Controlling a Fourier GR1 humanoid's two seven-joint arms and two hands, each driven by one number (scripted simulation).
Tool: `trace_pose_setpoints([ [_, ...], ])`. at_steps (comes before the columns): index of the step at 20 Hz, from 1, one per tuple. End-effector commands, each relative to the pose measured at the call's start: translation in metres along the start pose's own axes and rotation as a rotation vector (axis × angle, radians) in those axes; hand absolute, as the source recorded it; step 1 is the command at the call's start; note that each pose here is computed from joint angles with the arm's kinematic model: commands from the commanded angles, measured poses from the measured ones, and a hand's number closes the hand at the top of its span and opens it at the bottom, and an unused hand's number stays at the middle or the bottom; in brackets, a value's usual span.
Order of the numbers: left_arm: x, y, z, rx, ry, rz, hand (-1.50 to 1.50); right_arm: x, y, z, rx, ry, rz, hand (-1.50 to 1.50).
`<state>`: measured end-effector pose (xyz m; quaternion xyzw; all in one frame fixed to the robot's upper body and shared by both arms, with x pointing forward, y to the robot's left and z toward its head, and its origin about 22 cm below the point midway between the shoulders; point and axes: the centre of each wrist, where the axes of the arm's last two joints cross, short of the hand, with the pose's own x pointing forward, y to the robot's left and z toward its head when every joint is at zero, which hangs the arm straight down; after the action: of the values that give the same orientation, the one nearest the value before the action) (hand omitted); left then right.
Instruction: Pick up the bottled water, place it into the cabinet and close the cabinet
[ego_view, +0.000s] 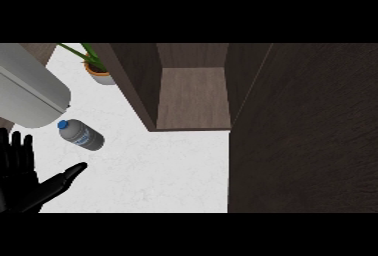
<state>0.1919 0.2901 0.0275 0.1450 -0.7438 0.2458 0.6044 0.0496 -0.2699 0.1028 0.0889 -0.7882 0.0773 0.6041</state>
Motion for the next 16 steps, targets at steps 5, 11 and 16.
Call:
trace_pose_setpoints([
  [5, -0.054, 0.012, -0.021, -0.002, 0.06, -0.016, -1.5, 0.05, 0.006, 0.008, 0.026, -0.075, 0.029, -1.5],
  [11, -0.092, 0.018, -0.031, 0.011, 0.082, 0.004, -1.5, 0.045, 0.004, 0.019, 0.014, -0.052, 0.018, -1.5],
  [16, -0.112, 0.011, -0.051, 0.039, 0.097, 0.004, -1.5, 0.032, 0.008, 0.018, 0.025, -0.077, 0.02, -1.5],
])
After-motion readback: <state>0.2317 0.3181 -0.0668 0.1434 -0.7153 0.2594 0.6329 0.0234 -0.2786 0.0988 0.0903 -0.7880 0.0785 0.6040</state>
